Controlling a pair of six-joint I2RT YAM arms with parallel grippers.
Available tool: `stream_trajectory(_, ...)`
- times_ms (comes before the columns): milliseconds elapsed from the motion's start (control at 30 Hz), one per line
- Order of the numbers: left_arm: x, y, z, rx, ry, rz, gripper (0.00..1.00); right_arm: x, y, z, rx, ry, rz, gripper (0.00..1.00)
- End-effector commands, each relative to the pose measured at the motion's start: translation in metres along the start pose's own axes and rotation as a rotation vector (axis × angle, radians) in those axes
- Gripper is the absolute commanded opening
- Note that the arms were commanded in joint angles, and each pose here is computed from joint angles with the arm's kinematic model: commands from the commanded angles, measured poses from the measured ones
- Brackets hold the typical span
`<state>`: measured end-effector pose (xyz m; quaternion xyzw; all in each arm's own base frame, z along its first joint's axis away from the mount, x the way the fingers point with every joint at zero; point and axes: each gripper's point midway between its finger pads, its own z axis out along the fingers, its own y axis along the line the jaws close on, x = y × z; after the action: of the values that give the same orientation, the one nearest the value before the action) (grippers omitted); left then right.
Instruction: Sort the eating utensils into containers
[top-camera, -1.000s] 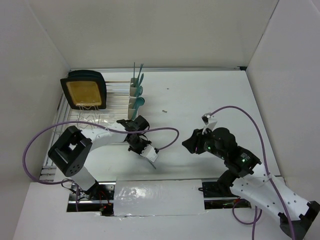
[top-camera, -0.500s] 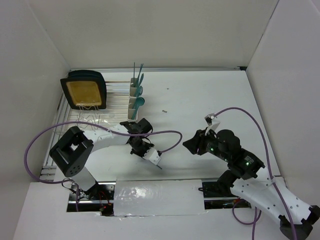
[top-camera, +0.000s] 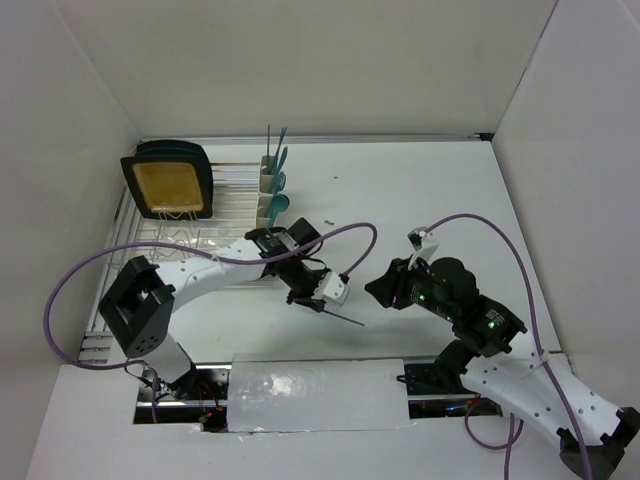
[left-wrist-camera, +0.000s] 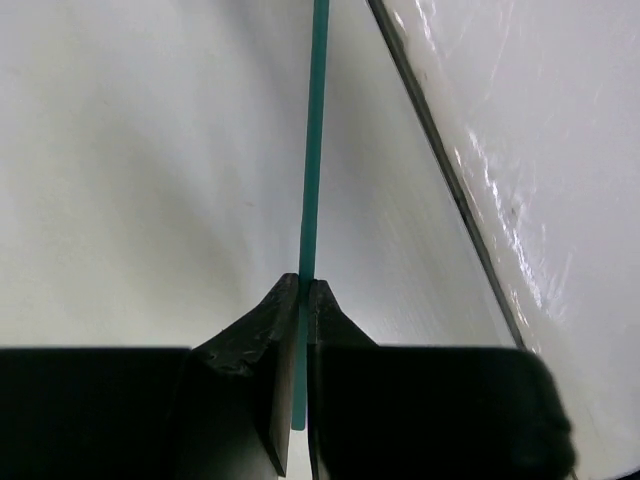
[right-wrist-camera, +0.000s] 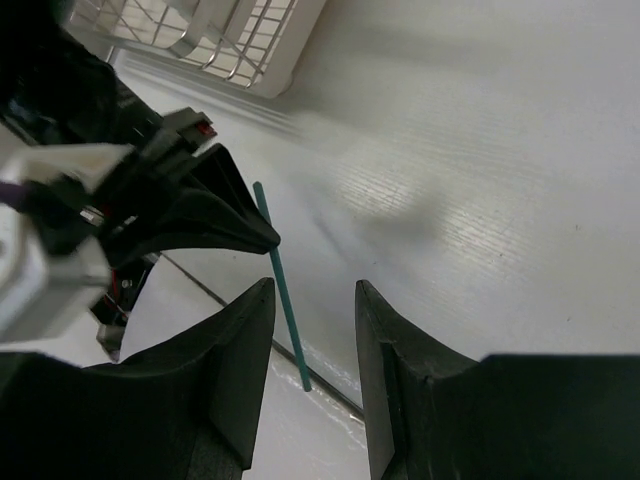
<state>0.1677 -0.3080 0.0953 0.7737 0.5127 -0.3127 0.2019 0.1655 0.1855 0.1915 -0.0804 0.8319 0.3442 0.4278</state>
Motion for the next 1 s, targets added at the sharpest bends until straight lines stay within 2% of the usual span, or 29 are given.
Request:
stream_trajectory(0,-0.044,0.014,-0.032,-0.073,-0.219,-0.045,0.00,-0.017,0.003,-0.008,0.007,-0.060,0.017,0.45)
stream_trajectory(100,-0.072,0.037,-0.081,-0.235,-0.360,0.030,0.00,-0.030,0.005,-0.015,0.028,-0.095,0.030,0.46)
stream_trajectory(200,-0.093,0.046,-0.115,-0.308,-0.450,0.070,0.00,-0.043,0.007,-0.022,0.049,-0.127,0.043,0.48)
stream_trajectory(233,-0.104,0.054,-0.142,-0.359,-0.512,0.103,0.00,-0.045,0.005,-0.024,0.071,-0.126,0.059,0.49)
stream_trajectory(300,-0.119,0.052,-0.161,-0.357,-0.581,0.086,0.00,-0.062,0.002,-0.032,0.124,-0.178,0.093,0.49)
stream_trajectory(367,-0.125,0.064,-0.194,-0.427,-0.629,0.108,0.00,-0.068,-0.016,-0.037,0.227,-0.220,0.124,0.57)
stream_trajectory(467,-0.131,0.084,-0.232,-0.552,-0.666,0.149,0.00,-0.077,-0.023,-0.044,0.264,-0.279,0.148,0.76)
stream_trajectory(567,-0.124,0.110,-0.286,-0.694,-0.715,0.122,0.00,-0.076,-0.023,-0.039,0.258,-0.287,0.169,0.84)
stream_trajectory(600,-0.129,0.109,-0.291,-0.699,-0.733,0.127,0.00,-0.075,-0.021,-0.039,0.250,-0.281,0.168,0.84)
stream_trajectory(700,-0.120,0.133,-0.338,-0.822,-0.769,0.082,0.00,-0.072,-0.021,-0.028,0.252,-0.262,0.193,0.86)
stream_trajectory(967,-0.079,0.193,-0.378,-0.994,-0.811,-0.024,0.00,-0.066,-0.030,0.000,0.304,-0.223,0.187,0.89)
